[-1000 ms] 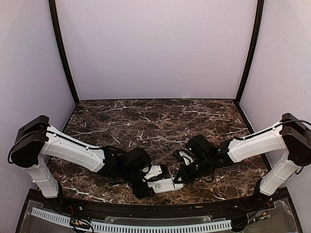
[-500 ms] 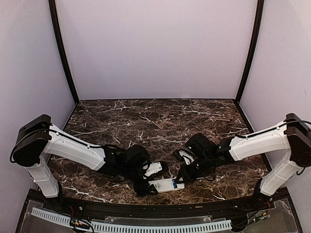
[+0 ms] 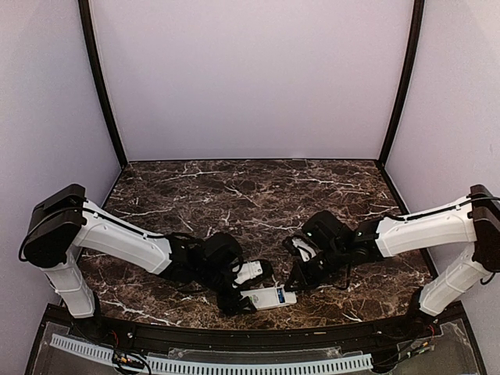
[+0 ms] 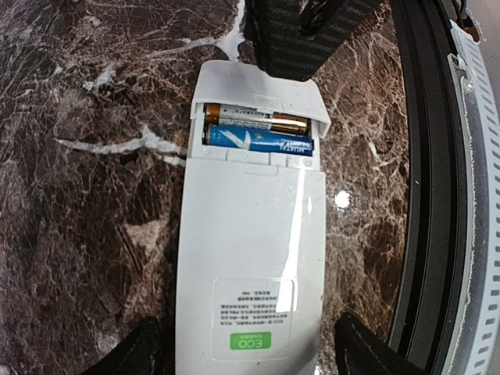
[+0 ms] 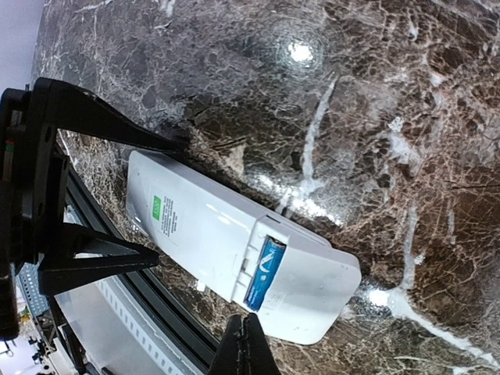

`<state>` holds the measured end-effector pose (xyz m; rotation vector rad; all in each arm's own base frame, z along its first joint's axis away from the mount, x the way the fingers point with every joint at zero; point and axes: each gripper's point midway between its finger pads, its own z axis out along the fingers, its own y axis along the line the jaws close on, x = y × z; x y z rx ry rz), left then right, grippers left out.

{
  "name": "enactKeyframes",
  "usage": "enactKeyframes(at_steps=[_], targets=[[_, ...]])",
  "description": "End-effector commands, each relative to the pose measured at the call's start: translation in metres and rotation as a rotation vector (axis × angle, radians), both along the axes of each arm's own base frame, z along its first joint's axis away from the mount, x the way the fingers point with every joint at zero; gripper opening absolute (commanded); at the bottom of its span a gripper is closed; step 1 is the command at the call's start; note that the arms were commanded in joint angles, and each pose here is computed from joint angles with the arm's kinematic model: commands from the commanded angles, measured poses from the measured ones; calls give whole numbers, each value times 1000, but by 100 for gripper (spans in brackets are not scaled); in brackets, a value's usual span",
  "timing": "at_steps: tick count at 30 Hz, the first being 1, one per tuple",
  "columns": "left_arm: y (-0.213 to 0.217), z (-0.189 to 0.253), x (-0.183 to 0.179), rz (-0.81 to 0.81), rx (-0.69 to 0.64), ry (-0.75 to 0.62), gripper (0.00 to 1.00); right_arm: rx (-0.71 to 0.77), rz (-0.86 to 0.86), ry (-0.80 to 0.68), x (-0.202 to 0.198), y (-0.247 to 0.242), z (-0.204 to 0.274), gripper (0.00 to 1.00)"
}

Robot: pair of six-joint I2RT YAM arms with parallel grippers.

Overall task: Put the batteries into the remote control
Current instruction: Load the battery cover onto the remote control without the battery cover.

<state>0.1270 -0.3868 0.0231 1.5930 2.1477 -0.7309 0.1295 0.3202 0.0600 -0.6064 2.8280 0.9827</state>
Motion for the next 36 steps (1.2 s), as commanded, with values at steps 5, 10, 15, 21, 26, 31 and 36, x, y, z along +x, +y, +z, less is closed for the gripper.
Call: enactKeyframes(at_steps=[5,10,15,21,26,31,36], targets=[[32,-39,-15,1,163,76,74,-22,-11,50,-5,2,-32,0],[33,-39,-15,7,165,79,74,-65,-8,76,-9,-5,-50,0],[30,-36,-14,9,153,79,74,-93,-17,77,-11,-13,-54,0],[11,-7,-11,9,36,66,72,-103,-34,72,-11,-17,-52,0],[25,-24,-8,-1,130,37,71,-64,-5,52,-6,-3,-35,0],[29,-25,-10,5,135,41,71,1,31,37,-2,13,-14,0],[24,-17,-10,2,104,45,72,60,54,43,-3,25,-2,0]])
